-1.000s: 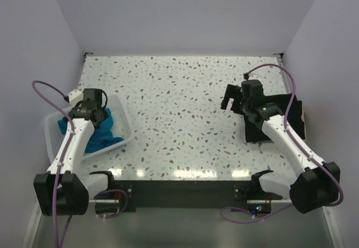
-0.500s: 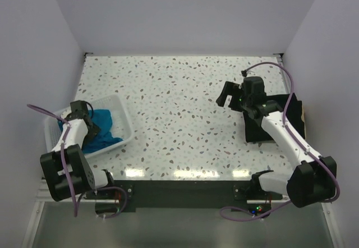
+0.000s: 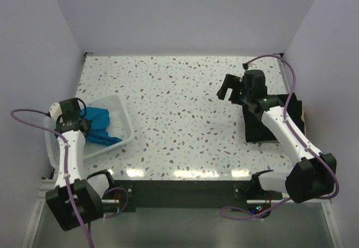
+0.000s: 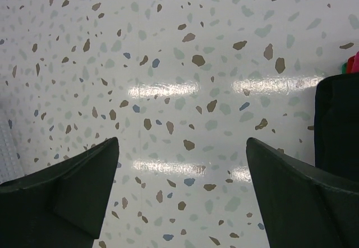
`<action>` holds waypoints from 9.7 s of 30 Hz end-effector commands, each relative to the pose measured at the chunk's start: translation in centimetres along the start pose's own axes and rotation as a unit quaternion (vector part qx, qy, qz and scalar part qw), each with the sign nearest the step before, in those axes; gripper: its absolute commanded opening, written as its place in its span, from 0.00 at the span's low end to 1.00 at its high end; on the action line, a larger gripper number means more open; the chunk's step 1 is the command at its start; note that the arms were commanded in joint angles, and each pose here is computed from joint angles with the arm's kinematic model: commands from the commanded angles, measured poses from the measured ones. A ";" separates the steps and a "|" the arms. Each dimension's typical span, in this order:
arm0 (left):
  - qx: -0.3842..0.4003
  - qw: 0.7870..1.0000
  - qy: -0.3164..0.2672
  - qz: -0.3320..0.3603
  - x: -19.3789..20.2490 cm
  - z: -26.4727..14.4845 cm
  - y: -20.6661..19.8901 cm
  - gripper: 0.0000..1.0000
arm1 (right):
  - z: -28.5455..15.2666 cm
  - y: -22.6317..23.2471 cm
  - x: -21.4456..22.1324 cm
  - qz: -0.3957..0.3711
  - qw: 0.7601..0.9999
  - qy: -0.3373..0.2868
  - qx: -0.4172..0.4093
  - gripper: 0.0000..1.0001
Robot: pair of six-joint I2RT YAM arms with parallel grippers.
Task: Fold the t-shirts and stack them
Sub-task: Grab the tshirt from the pile, then move the tshirt to the center of the board, then flatten the tshirt out
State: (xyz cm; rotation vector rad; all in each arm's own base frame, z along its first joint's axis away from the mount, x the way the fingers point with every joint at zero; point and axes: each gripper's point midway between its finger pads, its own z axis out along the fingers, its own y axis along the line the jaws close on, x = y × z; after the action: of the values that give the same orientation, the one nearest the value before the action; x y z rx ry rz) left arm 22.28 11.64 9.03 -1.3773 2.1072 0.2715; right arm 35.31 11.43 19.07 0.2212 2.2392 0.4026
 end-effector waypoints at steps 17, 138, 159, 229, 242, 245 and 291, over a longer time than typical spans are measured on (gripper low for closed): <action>0.536 0.831 -0.148 0.007 -12.9 -32.5 -24.3 0.00 | -0.7 3.6 -6.3 -0.010 0.996 -0.075 -0.056 0.99; 0.338 0.919 -0.108 0.174 -13.7 -11.1 -34.6 0.00 | 3.1 -1.0 -27.5 -0.004 0.968 -0.207 0.144 0.00; 0.393 0.871 -0.287 0.066 -22.9 -29.8 -24.2 0.00 | -26.5 4.0 -34.5 -0.011 0.872 -0.485 0.065 0.00; 0.150 0.910 0.125 0.365 13.7 3.9 -26.9 0.48 | 3.7 -0.8 -3.6 0.019 0.999 0.012 0.041 0.96; 0.185 0.913 0.136 0.338 13.6 3.7 -28.0 0.00 | 2.1 -1.4 3.1 -0.036 0.994 0.094 0.042 0.91; 0.196 0.925 0.115 0.304 10.5 3.6 -29.3 0.00 | 1.5 -2.2 6.8 -0.046 0.988 0.141 0.040 0.84; 0.258 0.936 0.102 0.215 1.0 6.0 -30.7 0.00 | -3.9 -5.6 9.3 -0.022 0.959 0.235 0.154 0.40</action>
State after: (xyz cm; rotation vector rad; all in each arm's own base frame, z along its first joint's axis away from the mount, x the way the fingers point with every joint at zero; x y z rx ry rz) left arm 50.09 0.92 6.10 -0.7273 2.4486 -0.1931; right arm 27.12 9.55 15.09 0.1994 2.6773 0.1987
